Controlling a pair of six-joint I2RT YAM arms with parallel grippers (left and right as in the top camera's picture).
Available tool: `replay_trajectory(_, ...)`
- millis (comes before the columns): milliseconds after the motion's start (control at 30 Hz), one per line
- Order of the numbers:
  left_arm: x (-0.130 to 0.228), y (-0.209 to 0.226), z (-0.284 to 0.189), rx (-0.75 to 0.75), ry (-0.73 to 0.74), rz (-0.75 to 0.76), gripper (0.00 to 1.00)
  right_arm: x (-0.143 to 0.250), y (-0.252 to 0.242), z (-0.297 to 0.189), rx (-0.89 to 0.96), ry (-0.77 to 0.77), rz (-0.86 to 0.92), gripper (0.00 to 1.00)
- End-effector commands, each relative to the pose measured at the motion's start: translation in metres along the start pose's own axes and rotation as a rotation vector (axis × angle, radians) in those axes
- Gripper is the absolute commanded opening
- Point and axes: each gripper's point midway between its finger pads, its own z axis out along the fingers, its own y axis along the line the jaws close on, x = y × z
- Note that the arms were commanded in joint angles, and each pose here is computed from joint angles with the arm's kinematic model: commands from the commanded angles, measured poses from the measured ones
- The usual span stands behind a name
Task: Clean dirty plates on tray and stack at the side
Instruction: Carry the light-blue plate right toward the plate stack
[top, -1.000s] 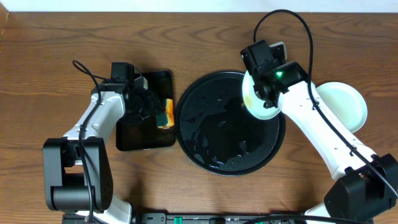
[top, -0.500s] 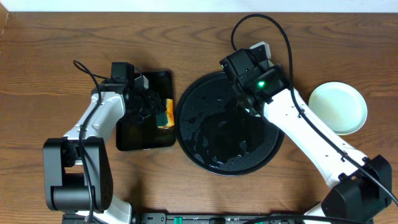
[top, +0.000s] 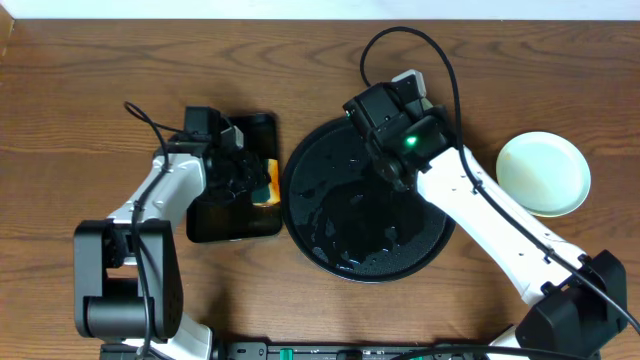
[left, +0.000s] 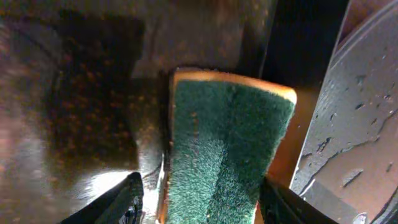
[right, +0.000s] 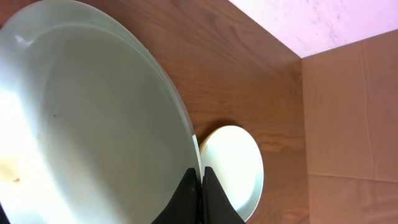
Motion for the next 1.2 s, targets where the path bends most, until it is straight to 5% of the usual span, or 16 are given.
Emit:
replay_trajectory(0, 0.012, -0.003, 0.011, -0.001, 0.029, 0.035, 0.58, -0.005, -0.007, -0.009, 0.028, -0.033, 0.009, 0.01)
replay_trajectory(267, 0.011, 0.001, 0.012, -0.047, 0.016, 0.052, 0.23, -0.005, -0.006, -0.010, 0.027, -0.032, 0.004, 0.01)
replay_trajectory(500, -0.003, 0.022, -0.002, -0.198, -0.067, 0.062, 0.11, -0.005, -0.006, -0.010, 0.027, -0.033, 0.005, 0.01)
replay_trajectory(733, -0.023, 0.021, -0.044, -0.280, -0.213, 0.085, 0.11, -0.005, -0.006, -0.010, 0.027, -0.033, 0.014, 0.01)
replay_trajectory(967, -0.009, 0.036, -0.032, -0.329, -0.156, 0.072, 0.14, -0.004, -0.006, -0.010, 0.026, -0.032, 0.031, 0.01)
replay_trajectory(1033, -0.010, 0.043, -0.031, -0.368, -0.157, 0.069, 0.17, -0.004, -0.006, -0.010, 0.027, -0.032, 0.031, 0.01)
replay_trajectory(1167, -0.010, 0.051, -0.029, -0.407, -0.155, 0.066, 0.39, -0.004, -0.006, -0.010, 0.027, -0.032, 0.031, 0.01)
